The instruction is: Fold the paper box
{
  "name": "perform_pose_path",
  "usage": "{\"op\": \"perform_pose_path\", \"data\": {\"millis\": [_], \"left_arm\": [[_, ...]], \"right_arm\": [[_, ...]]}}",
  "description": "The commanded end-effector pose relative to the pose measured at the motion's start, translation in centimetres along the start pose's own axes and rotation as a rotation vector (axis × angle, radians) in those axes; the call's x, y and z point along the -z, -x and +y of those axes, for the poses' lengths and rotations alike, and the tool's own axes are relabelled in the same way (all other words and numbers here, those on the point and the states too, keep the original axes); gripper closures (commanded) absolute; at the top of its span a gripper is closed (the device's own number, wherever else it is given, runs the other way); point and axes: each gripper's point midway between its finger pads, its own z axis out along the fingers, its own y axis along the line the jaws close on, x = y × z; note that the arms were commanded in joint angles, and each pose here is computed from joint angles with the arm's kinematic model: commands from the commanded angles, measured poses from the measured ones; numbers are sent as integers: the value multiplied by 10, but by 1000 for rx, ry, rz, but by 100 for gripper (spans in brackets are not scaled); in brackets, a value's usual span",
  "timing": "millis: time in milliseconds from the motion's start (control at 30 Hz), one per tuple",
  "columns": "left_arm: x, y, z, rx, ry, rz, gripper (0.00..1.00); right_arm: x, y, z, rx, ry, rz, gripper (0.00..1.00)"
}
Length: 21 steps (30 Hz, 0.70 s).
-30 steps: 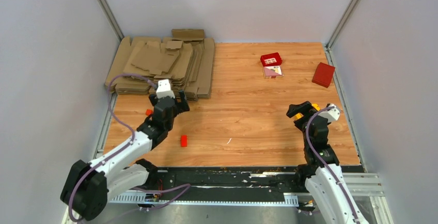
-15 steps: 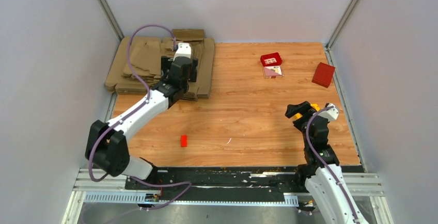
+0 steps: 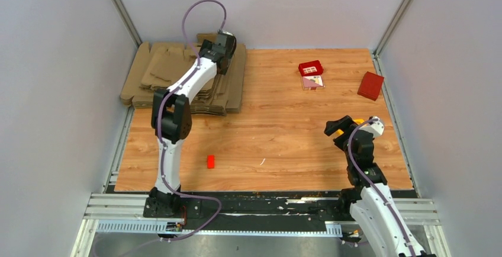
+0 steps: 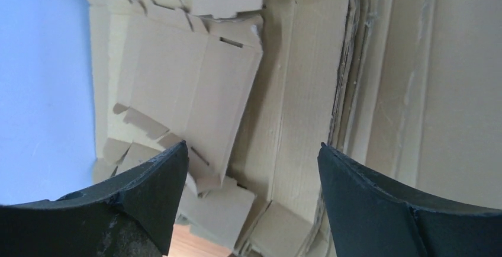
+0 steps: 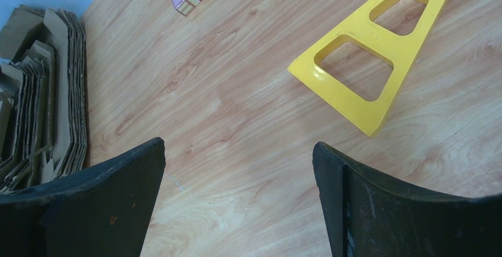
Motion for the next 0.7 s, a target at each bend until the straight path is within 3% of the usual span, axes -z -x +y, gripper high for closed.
{"op": "perform_pose_path", "data": {"millis": [0, 133, 433, 500, 600, 667], "left_arm": [[-22, -32, 1, -128, -19, 169, 14], [-40, -39, 7, -123, 0, 188, 20], [-72, -69, 27, -22, -10, 248, 49], [-73, -68, 30, -22, 3, 245, 59], [-69, -64, 43, -7, 74, 233, 88], [-62, -57, 54, 21, 113, 205, 96]], "right_arm": [[-3, 7, 11, -4, 41, -23, 6], [-6, 4, 10, -3, 37, -15, 6], [-14, -6, 9, 0, 27, 33, 6], [-15, -8, 9, 1, 27, 42, 6], [-17, -10, 10, 1, 30, 50, 7], [-17, -10, 10, 1, 30, 54, 7]]}}
